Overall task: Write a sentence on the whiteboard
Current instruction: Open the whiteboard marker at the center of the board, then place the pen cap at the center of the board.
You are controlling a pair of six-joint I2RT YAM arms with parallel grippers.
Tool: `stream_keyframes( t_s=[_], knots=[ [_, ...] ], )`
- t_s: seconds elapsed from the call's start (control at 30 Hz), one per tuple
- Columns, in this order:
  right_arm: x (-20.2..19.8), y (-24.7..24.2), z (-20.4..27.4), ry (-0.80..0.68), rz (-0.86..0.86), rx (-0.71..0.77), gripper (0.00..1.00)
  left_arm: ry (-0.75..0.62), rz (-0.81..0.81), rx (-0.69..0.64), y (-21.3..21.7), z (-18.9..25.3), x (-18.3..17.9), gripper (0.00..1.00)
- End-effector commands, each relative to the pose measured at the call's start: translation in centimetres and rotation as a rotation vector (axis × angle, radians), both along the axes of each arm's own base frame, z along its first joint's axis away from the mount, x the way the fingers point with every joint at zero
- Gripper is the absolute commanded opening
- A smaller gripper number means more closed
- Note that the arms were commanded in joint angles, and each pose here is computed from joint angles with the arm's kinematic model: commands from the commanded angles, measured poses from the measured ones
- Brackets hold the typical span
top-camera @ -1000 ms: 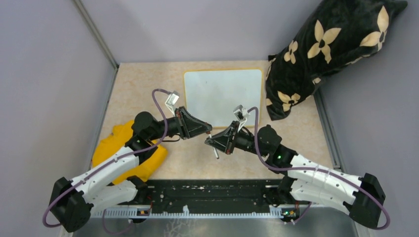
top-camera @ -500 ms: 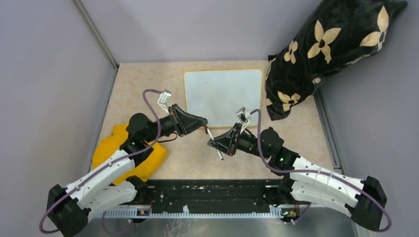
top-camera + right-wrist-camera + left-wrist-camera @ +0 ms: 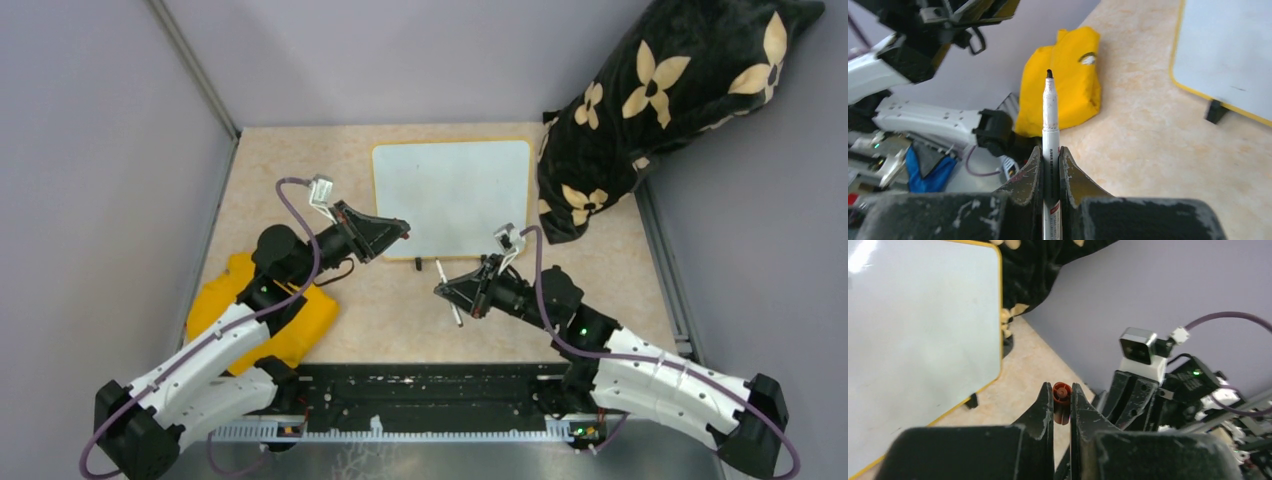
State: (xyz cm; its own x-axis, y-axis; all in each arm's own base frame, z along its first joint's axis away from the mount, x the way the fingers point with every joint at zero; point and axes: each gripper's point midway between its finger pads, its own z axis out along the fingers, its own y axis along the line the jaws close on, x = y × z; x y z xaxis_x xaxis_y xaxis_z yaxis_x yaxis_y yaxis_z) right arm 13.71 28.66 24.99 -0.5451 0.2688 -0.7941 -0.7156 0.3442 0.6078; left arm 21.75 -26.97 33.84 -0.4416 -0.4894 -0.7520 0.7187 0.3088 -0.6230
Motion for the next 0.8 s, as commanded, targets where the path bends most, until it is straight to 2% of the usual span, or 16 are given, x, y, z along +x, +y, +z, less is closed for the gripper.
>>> stream_keyframes(
  t_s=[0.0, 0.13, 0.37, 0.6, 0.77],
  knots=[
    [3.7, -3.7, -1.2, 0.038, -0.294, -0.112, 0.00, 0.038, 0.099, 0.214, 0.8, -3.4, 1.9, 0.00],
    [5.4, -7.4, -5.1, 0.116, -0.492, -0.289, 0.00, 0.202, 0.145, 0.398, 1.9, -9.0, 2.4, 0.00],
    [5.6, -7.8, -7.5, 0.146, -0.519, -0.337, 0.00, 0.461, 0.191, 0.666, 4.6, -19.3, 1.3, 0.00],
    [5.5, -7.3, -8.3, 0.141, -0.496, -0.358, 0.00, 0.628, 0.172, 0.794, 5.7, -26.0, -0.2, 0.00],
    [5.5, -7.0, -8.8, 0.138, -0.480, -0.362, 0.00, 0.702, 0.168, 0.825, 5.1, -28.4, 0.3, 0.00]
  ],
)
